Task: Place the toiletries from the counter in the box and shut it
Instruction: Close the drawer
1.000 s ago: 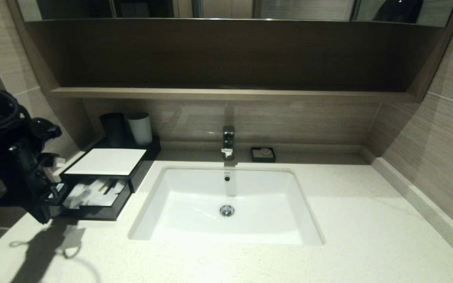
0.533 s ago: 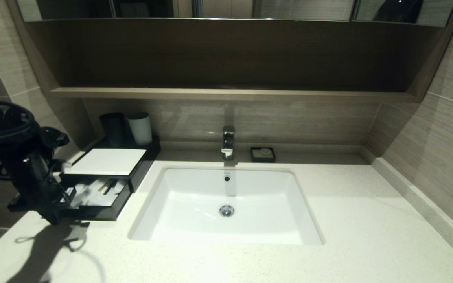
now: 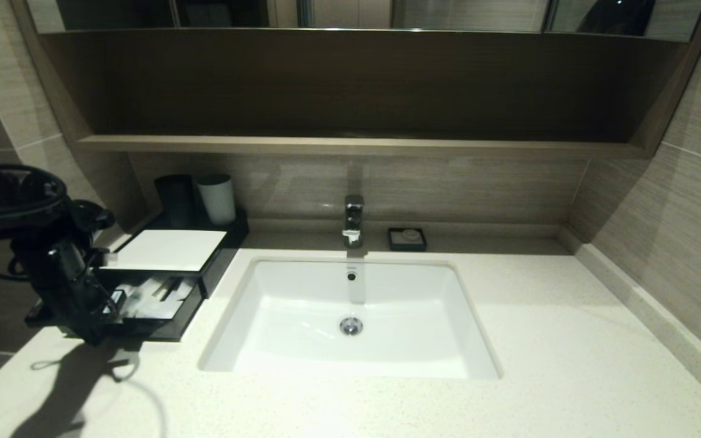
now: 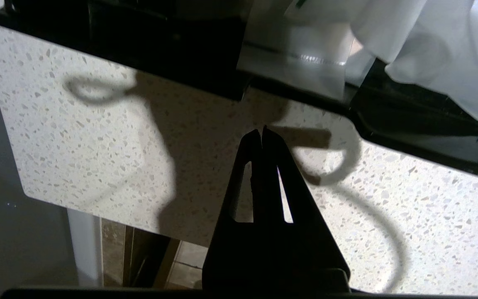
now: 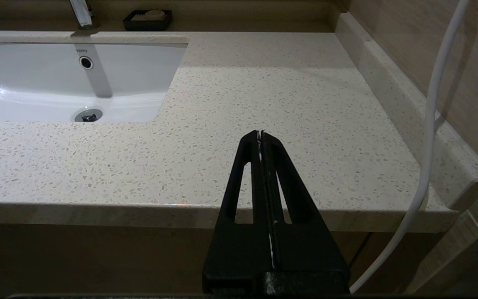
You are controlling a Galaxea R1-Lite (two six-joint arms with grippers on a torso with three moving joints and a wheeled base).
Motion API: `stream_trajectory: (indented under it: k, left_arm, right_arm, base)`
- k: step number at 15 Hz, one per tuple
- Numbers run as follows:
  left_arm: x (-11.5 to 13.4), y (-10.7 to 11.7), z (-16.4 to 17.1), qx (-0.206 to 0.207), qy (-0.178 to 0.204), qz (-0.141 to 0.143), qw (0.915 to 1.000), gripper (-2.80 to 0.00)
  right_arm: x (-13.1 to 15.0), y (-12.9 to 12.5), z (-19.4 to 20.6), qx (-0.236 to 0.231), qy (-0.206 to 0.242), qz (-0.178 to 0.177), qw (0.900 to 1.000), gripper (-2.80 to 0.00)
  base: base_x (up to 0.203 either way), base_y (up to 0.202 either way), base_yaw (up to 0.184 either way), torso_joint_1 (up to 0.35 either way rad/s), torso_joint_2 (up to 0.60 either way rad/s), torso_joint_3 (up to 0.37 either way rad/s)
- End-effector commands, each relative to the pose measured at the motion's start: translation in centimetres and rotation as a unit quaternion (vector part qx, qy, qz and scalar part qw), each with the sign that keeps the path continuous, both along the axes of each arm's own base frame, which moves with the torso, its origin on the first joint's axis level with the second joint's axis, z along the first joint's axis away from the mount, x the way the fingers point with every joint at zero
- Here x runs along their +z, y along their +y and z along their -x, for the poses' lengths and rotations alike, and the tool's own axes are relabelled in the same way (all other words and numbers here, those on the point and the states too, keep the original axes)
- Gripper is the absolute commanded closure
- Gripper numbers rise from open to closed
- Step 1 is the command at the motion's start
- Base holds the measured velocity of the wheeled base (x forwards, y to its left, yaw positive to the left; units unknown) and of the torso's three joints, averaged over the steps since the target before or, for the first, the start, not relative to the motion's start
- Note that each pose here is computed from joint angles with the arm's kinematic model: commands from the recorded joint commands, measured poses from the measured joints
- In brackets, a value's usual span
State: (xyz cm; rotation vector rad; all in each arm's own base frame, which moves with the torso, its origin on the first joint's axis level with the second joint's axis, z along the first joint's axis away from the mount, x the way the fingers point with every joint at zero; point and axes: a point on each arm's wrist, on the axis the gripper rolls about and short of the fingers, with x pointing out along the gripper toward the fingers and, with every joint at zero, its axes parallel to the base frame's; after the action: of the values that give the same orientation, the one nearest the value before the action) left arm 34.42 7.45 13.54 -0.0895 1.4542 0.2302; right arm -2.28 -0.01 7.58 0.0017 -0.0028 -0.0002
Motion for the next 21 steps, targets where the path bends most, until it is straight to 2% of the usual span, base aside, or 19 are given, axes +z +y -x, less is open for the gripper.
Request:
stream_trajectory:
  k: [1, 14, 21]
  left_arm:
    - [-0.4, 0.1, -0.4, -0.001, -0.002, -0.001, 1.0, 0.0]
    - [-0.5, -0.1, -1.5, -0.005, -0.017, -0.003, 0.9998, 0.0]
    - [-0.3, 0.0, -2.3, 0.005, -0.037, -0.006, 0.9993, 0.0]
  right_arm:
    - [0.0, 0.0, 0.0, 0.0, 0.0, 0.0, 1.0, 0.0]
    - [0.0, 0.0, 0.0, 0.0, 0.0, 0.0, 1.0, 0.0]
    - [0.0, 0.0, 0.0, 0.0, 0.0, 0.0, 1.0, 0.0]
  base:
    - [0.0, 0.0, 0.0, 0.0, 0.0, 0.0]
    - [0.0, 0.0, 0.0, 0.0, 0.0, 0.0]
    - [0.0, 0.0, 0.0, 0.0, 0.0, 0.0]
